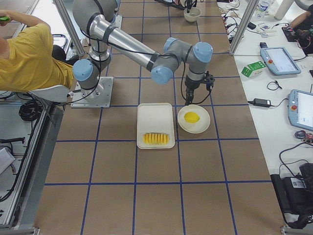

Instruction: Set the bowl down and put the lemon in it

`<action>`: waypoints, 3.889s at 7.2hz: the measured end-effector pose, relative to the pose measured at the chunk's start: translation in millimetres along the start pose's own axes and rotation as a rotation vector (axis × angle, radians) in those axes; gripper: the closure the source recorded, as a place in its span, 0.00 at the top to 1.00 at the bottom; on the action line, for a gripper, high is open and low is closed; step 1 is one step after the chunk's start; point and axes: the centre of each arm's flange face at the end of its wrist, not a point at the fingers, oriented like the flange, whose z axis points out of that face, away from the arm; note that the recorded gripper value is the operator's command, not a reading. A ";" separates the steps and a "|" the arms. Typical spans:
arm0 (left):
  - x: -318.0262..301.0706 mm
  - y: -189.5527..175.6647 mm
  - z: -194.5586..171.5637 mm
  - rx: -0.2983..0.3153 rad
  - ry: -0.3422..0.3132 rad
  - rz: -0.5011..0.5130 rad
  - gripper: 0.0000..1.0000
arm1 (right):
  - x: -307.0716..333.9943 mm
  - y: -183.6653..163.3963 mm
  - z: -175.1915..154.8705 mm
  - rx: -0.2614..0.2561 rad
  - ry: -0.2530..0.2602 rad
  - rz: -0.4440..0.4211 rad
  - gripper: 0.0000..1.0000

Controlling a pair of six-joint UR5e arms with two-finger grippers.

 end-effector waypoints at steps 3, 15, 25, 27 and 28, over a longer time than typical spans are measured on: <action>-5.3 0.4 -3.7 0.007 -0.008 -0.005 0.00 | 13.4 -40.9 70.4 0.061 0.016 0.030 1.00; 136.9 41.3 -45.9 -0.081 0.290 -0.035 0.00 | 8.6 -53.0 93.4 0.008 -0.065 0.082 0.00; 407.7 157.6 -8.7 -0.031 0.082 -0.130 1.00 | -318.2 20.4 -80.7 0.042 -0.066 -0.108 0.00; 392.5 149.9 -39.7 -0.003 0.085 -0.079 1.00 | -363.7 32.5 -72.1 0.022 -0.105 -0.063 0.00; 372.5 143.3 -68.3 0.004 0.083 -0.040 1.00 | -385.2 39.5 -67.6 0.013 -0.114 -0.050 0.00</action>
